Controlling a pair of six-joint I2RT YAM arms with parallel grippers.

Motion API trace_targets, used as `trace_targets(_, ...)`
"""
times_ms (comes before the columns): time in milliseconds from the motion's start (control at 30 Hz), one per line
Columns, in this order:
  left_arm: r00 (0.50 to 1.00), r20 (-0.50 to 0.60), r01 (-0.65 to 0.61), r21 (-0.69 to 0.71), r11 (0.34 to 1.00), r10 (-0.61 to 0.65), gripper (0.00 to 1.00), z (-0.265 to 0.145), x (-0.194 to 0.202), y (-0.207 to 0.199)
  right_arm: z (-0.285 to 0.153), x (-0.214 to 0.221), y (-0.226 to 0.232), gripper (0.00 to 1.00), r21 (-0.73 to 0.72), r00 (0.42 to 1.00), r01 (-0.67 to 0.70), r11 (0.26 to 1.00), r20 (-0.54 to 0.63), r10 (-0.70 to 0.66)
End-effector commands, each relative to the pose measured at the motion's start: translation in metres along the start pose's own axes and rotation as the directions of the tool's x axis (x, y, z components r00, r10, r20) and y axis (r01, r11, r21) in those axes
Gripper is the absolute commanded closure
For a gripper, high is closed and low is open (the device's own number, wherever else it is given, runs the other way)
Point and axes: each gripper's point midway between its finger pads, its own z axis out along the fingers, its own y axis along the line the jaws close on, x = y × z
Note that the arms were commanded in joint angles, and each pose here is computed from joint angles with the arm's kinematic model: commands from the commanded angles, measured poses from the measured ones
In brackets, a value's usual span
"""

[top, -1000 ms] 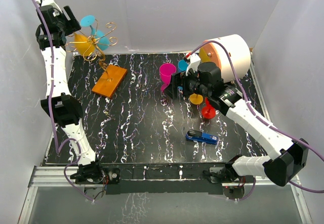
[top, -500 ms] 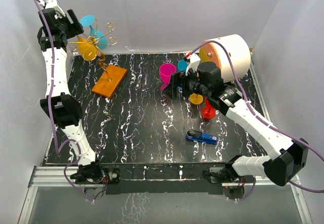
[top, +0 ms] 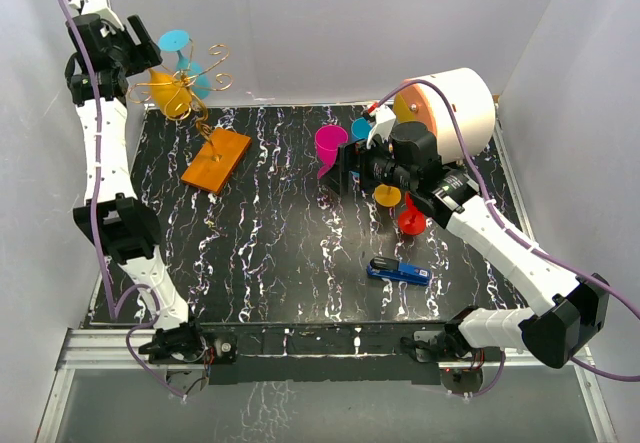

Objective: Take the wine glass off the wine glass rack

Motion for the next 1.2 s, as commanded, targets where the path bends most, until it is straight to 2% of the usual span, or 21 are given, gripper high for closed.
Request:
trace_targets(0, 0.998, 0.065, -0.021, -0.003, 1.000, 0.021, 0.45, -0.038, -0.029, -0.006, -0.009, -0.021, 0.012, 0.03, -0.041, 0.996, 0.018, 0.999, 0.084, -0.015)
trace_targets(333, 0.997, 0.069, -0.022, -0.188, 0.982, 0.036, 0.47, -0.063, -0.028, 0.024, -0.010, -0.019, 0.015, 0.03, -0.056, 0.997, 0.010, 0.998, 0.081, -0.005)
trace_targets(633, 0.988, 0.141, 0.003, -0.408, 0.913, 0.060, 0.46, -0.108, -0.045, 0.058, -0.010, -0.018, 0.016, 0.03, -0.064, 0.997, 0.005, 0.998, 0.079, 0.000)
trace_targets(767, 0.980, 0.190, 0.023, -0.423, 0.906, 0.065, 0.46, -0.134, -0.059, 0.056, -0.009, -0.017, 0.017, 0.03, -0.073, 0.997, -0.001, 0.997, 0.073, 0.006)
trace_targets(1000, 0.948, 0.300, 0.047, -0.460, 0.887, 0.105, 0.47, -0.202, -0.094, 0.051, -0.007, -0.014, 0.021, 0.03, -0.094, 0.998, -0.017, 0.995, 0.060, 0.023)
trace_targets(1167, 0.921, 0.383, 0.084, -0.364, 0.928, 0.067, 0.47, -0.253, -0.110, 0.026, -0.004, -0.014, 0.027, 0.03, -0.127, 0.998, -0.039, 0.991, 0.047, 0.045)
